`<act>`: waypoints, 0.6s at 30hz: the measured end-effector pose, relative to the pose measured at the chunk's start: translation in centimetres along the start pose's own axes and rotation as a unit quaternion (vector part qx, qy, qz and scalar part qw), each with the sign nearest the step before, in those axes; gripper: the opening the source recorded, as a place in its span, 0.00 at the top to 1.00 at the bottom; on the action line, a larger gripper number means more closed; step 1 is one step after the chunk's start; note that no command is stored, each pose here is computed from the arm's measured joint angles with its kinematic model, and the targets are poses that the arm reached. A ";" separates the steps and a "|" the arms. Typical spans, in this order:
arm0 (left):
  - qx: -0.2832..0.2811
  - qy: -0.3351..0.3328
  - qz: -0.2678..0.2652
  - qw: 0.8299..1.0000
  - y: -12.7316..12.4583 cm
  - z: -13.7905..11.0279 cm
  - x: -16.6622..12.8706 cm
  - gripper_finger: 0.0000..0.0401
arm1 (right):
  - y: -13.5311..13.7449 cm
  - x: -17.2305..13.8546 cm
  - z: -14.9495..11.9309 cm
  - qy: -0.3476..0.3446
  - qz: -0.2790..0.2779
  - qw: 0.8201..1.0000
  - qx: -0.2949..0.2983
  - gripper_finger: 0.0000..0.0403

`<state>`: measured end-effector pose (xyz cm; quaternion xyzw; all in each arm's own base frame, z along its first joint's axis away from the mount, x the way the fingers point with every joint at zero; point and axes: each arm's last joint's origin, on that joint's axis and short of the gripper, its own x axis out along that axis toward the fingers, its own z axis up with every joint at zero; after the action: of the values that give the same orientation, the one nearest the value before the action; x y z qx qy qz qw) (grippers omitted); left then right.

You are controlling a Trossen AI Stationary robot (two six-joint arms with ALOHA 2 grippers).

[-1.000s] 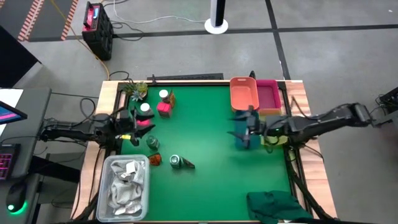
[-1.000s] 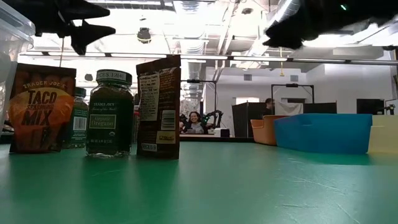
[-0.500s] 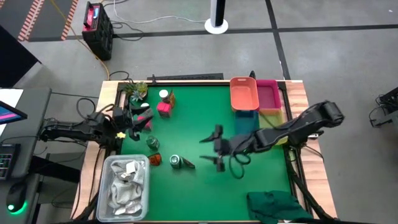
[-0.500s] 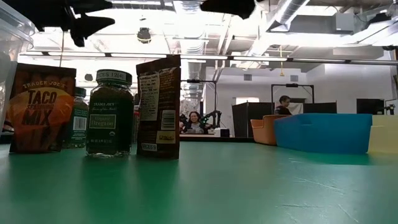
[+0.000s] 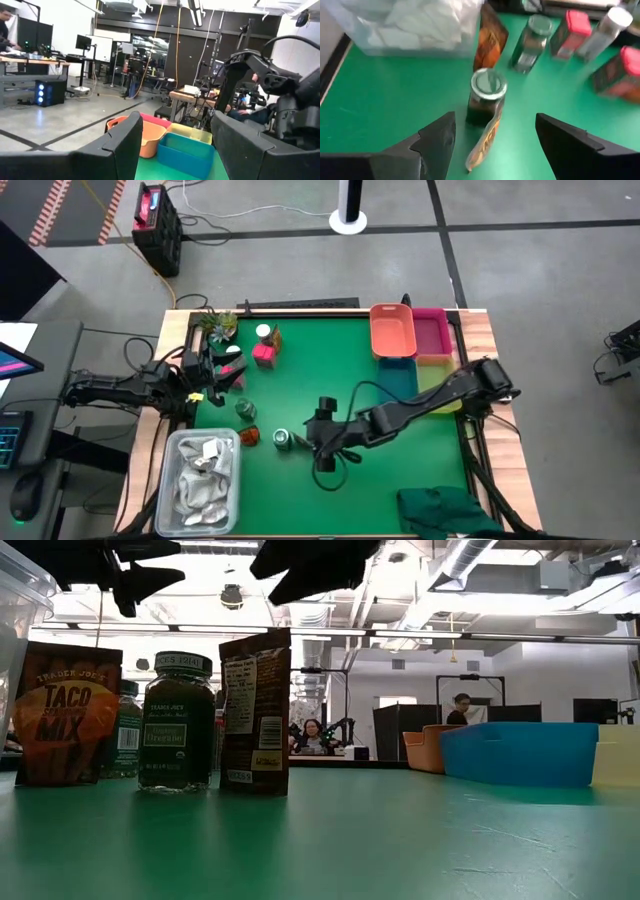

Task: Sort spices by type
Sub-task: Put the bottom right brown seasoning pack into the orange bin

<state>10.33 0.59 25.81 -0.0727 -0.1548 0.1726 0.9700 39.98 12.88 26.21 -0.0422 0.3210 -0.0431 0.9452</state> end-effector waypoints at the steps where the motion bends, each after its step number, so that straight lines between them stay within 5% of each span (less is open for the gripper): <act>1: 0.000 0.000 0.000 1.000 0.0 0.0 0.0 0.44 | 0.0 0.1 0.0 0.014 -0.002 1.000 0.003 0.25; 18: 0.000 0.001 0.000 1.000 0.0 0.0 0.0 0.44 | 0.1 2.0 -0.4 0.058 -0.011 0.998 0.033 0.27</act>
<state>10.34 0.59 25.78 -0.0725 -0.1535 0.1725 0.9703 41.37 12.77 24.69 -0.0121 0.3735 -0.0660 0.9252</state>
